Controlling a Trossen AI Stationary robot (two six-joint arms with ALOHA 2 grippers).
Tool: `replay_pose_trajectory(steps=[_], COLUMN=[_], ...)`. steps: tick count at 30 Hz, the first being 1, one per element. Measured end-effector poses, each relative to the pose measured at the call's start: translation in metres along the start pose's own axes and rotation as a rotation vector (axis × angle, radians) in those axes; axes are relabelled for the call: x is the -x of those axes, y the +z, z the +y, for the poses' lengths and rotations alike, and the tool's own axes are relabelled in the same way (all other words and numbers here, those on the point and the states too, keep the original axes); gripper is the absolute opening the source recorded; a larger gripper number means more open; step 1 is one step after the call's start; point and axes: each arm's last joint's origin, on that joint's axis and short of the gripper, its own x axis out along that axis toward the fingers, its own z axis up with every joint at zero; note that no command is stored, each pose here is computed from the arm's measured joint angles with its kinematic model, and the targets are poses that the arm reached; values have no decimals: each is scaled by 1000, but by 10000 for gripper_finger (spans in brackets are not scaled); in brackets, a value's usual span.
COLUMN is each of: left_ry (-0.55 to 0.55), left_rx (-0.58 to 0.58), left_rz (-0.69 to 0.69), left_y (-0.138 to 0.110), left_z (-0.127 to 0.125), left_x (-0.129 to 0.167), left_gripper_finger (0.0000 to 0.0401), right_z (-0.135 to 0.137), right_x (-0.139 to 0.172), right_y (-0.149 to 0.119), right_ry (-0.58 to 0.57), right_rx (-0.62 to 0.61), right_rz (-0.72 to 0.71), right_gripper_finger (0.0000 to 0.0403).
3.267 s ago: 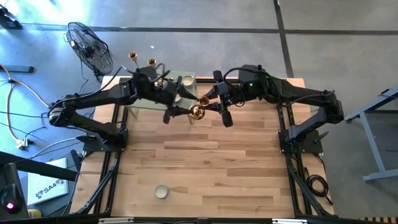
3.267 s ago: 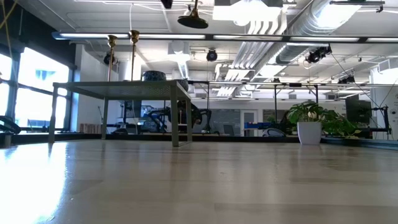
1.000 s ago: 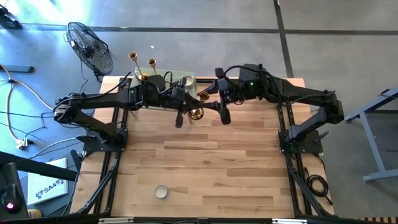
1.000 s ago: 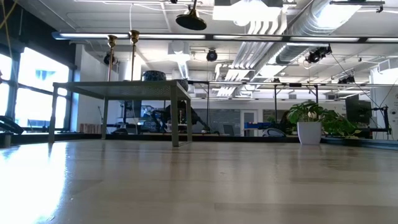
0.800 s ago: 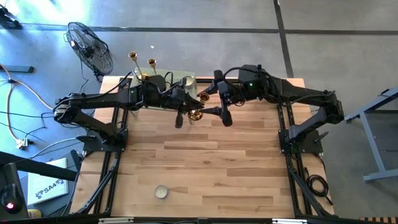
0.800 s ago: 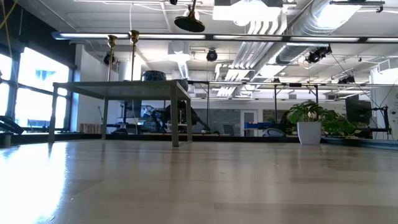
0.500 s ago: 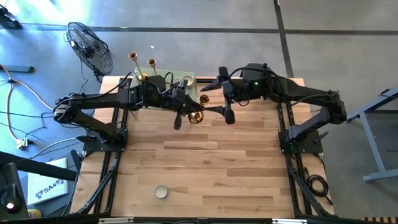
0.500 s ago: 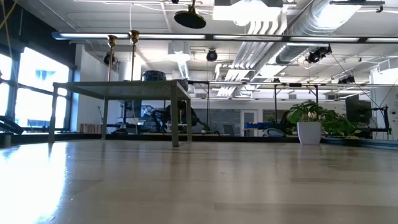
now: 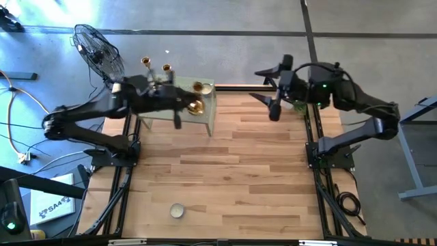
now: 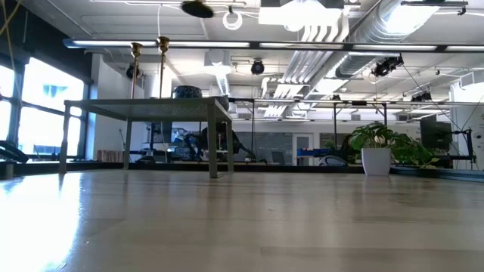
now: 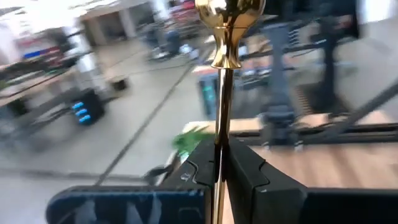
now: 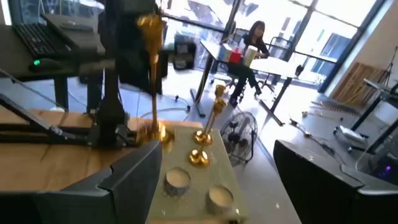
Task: Pick & Place candle stick holders
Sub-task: Put the gold candle holder on the shelf
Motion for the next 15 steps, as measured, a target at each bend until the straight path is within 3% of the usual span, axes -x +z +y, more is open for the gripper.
replay_pose_trajectory(steps=[7,15], left_ry=[287,420], left_rx=[41,109], left_rz=[3,52], left_y=[12,7], left_z=[16,24], left_x=[62,118], left_gripper_finger=[12,9], right_z=[-2,3], right_x=[12,0], right_y=[-8,-20], right_ry=[-25,-34], right_rx=[-28,-22], right_rz=[96,63], right_gripper_finger=[303,303])
